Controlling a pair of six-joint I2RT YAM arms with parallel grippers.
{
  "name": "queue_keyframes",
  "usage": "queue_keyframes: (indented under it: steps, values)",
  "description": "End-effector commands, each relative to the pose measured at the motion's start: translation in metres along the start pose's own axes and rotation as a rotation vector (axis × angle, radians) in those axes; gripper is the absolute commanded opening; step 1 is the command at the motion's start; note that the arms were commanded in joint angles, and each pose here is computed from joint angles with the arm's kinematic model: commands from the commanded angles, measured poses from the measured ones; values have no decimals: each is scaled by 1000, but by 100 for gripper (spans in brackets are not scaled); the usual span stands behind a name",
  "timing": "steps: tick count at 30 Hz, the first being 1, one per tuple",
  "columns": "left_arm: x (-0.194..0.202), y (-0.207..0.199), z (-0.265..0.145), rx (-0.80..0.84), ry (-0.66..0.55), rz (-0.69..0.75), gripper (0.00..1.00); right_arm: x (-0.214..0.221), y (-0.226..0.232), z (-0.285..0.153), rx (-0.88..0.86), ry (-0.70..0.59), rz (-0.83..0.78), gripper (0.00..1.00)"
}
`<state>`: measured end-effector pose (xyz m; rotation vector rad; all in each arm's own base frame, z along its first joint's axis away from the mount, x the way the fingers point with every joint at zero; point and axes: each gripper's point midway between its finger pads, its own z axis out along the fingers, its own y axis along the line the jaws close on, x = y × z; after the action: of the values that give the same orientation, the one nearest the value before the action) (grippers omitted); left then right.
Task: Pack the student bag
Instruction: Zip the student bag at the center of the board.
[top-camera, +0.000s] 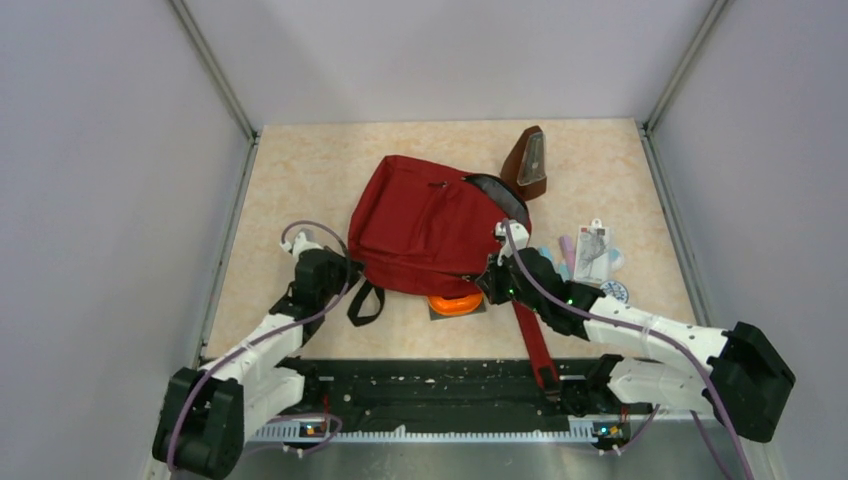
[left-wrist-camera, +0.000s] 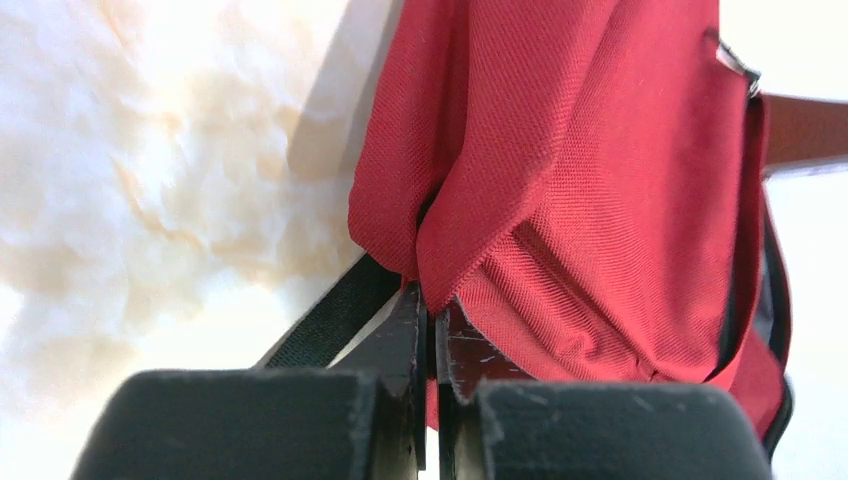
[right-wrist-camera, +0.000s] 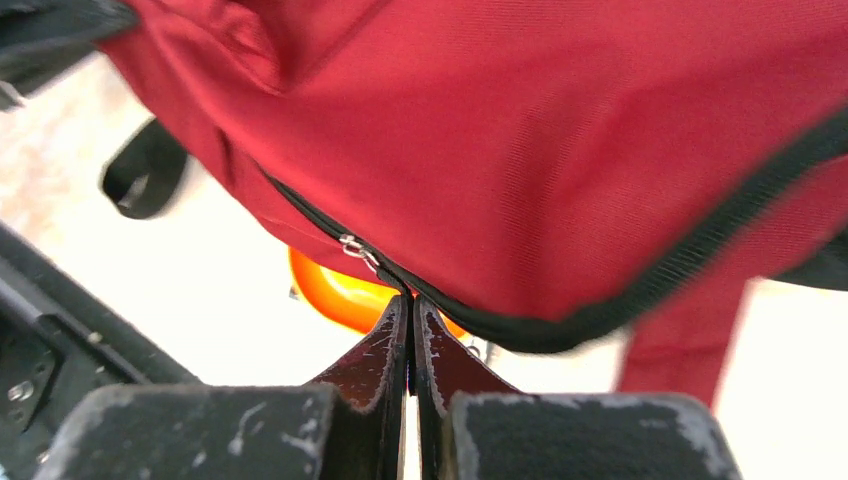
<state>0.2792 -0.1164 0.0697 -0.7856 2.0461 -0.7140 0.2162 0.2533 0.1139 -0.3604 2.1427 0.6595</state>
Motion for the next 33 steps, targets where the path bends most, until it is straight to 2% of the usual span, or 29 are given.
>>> queue_keyframes:
  steps: [1,6,10,13,14,15,18,19,23,26,29,33]
  values:
    - [-67,-12,4,-2,-169,45,0,-18,-34,-13,203,-52,-55,0]
    - [-116,-13,19,-24,-219,48,0,-15,-49,-11,281,-48,-91,0]
    - [-158,-1,39,-52,-246,12,0,-16,-45,-5,260,-51,-91,0]
    - [-165,-13,50,-16,-176,65,0,-17,-27,0,167,-49,-87,0]
    - [-166,-21,51,1,-152,83,3,-17,-21,2,134,-47,-86,0]
    - [-163,-23,52,15,-130,95,11,-16,-17,3,111,-48,-82,0]
    - [-151,-30,46,72,-92,159,51,-13,-12,5,81,-47,-67,0]
    - [-147,-30,42,64,-87,186,56,-14,-11,6,72,-57,-62,0]
    - [-133,-29,18,-33,-122,345,60,-11,-9,8,55,-51,-63,0]
    - [-114,-52,-4,-6,-151,506,60,-11,-9,8,51,-53,-65,0]
    - [-81,-89,-21,151,-149,669,60,-13,-7,7,46,-60,-68,0]
    - [-30,-136,-48,515,-146,841,63,-19,-6,2,39,-80,-63,0]
